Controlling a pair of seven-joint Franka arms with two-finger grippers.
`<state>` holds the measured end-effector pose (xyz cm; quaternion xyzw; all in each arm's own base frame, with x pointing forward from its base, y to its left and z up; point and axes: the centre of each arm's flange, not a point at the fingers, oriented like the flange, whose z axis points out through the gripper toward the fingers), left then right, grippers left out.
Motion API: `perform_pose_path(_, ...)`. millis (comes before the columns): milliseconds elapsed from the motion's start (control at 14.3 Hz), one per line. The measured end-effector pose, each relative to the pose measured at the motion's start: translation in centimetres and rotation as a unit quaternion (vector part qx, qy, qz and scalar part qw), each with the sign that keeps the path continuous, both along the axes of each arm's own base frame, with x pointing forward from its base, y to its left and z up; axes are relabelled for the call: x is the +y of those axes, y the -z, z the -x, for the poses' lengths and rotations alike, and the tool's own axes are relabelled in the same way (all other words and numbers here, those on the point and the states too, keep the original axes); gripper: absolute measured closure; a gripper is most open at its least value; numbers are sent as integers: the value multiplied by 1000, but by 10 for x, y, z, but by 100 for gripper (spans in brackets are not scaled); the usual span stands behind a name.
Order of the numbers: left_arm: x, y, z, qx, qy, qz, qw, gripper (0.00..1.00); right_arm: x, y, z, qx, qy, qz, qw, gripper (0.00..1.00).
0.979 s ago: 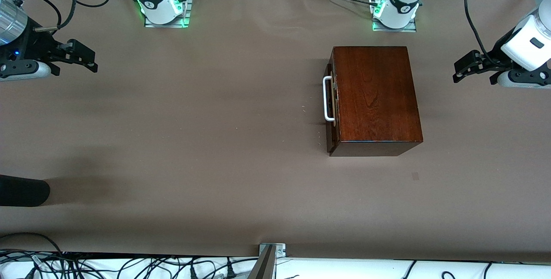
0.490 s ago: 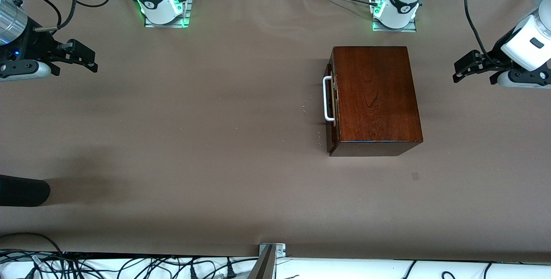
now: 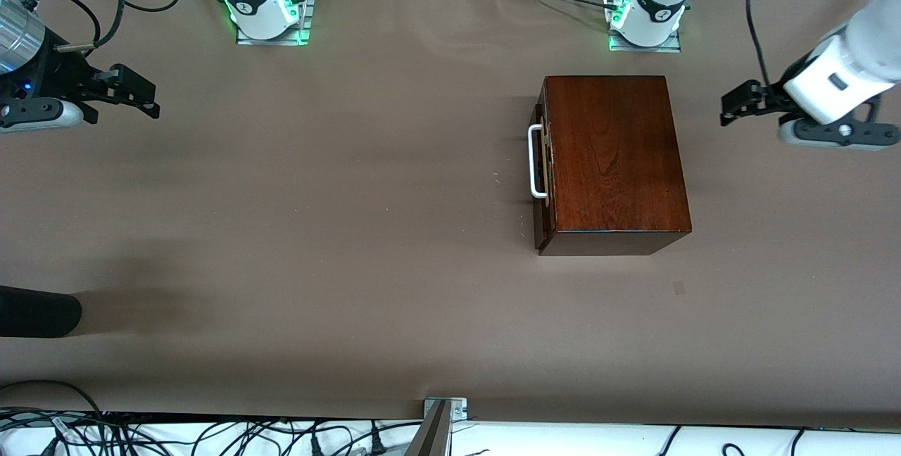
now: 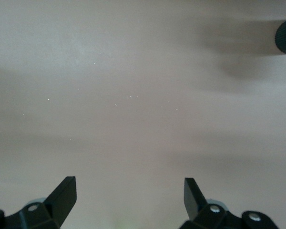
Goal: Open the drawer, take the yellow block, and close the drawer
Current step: 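Reach the left gripper to the white drawer handle of the wooden box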
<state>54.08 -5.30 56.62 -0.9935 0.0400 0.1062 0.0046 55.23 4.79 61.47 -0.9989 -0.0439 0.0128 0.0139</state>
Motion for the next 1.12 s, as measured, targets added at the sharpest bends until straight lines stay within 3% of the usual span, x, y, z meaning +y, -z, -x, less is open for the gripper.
perform_pose_path(140,-14,14,2,34,10,9,999,0,0,0,0,0,0,0,1000,0)
perform_pose_path(420,-73,46,1,79,38,77,993,0,1,0,0,-1,-1,0,1000,0)
perform_pose_path(629,-139,73,-7,65,45,98,992,0,4,0,0,-1,-2,0,1000,0)
perform_pose_path(769,-192,90,-4,52,14,94,994,0,7,-1,0,-3,-2,0,1000,0)
perform_pose_path(909,-240,111,2,35,-10,72,997,0,7,-2,-2,-10,-1,-2,1000,0)
perform_pose_path(1119,-313,161,25,9,-30,5,1000,0,7,1,-6,-16,1,-5,1000,0)
